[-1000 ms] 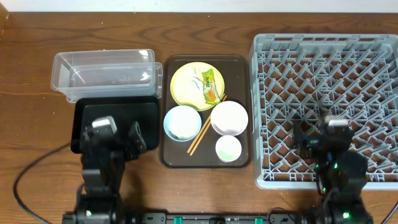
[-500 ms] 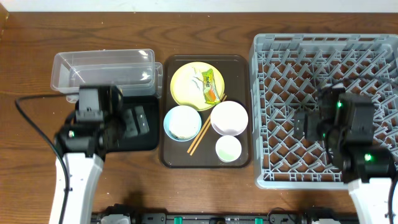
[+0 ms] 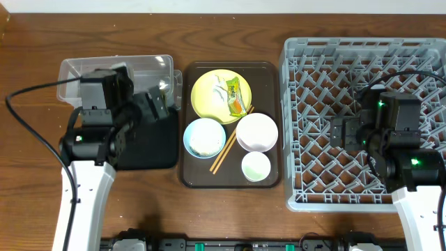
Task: Sort waste into correct bins and load items into the dishwasher rack
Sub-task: 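Grasp the white tissue on the yellow plate with the left gripper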
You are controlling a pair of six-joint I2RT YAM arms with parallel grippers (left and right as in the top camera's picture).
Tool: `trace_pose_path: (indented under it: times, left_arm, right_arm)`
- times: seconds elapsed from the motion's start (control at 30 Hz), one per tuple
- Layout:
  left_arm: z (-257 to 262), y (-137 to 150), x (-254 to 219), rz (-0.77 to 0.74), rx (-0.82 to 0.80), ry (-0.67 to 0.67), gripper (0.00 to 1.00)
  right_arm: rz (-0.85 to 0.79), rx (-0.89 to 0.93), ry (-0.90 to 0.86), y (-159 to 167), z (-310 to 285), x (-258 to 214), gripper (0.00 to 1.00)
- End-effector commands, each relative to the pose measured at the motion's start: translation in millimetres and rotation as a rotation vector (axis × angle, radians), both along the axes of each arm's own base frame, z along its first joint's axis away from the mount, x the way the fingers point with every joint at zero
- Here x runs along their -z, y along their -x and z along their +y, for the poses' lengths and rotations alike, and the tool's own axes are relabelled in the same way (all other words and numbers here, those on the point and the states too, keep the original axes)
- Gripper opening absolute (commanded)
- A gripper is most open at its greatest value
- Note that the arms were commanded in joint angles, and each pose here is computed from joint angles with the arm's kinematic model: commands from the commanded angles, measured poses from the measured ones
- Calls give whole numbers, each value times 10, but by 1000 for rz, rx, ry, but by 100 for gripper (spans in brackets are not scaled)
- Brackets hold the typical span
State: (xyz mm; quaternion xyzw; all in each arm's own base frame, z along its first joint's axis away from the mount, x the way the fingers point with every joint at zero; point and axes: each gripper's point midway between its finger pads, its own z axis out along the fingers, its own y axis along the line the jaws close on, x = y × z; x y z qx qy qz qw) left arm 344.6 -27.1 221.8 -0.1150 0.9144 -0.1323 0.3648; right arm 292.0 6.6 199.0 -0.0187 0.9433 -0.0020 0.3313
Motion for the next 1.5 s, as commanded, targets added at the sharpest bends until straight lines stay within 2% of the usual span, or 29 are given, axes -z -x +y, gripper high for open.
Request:
trace_pose_path:
  times: [0.0, 0.17, 0.27, 0.47, 0.7, 0.87, 0.97, 1.27, 1.47]
  left_arm:
    - [-114, -181, -12, -23, 18, 34, 98]
    - [-352, -501, 125, -41, 85, 8, 99]
    - [-589, -670, 211, -47, 176, -36, 100]
    - [-970, -940, 504, -21, 254, -123, 100]
    - [-1505, -1057, 1065, 15, 359, -132, 95]
    - [-1685, -1060, 1462, 65, 396, -144, 94]
    - [-1675, -1047, 1661, 104, 395, -156, 88]
    - [-1501, -1076, 1880, 143, 336, -236, 79]
    - [-1488, -1043, 1913, 158, 337, -239, 54]
  right_arm:
    - [-27, -5, 11, -40, 1, -90, 99]
    - [-30, -5, 11, -47, 1, -96, 99]
    - [-31, -5, 11, -48, 1, -97, 99]
    - [-30, -5, 11, -48, 1, -95, 99]
    - [-30, -5, 11, -48, 1, -95, 99]
    - [-30, -5, 11, -47, 1, -95, 99]
    - [-28, -5, 11, -45, 1, -93, 99]
    - [-14, -5, 12, -18, 0, -71, 99]
    - [-14, -5, 12, -18, 0, -71, 99]
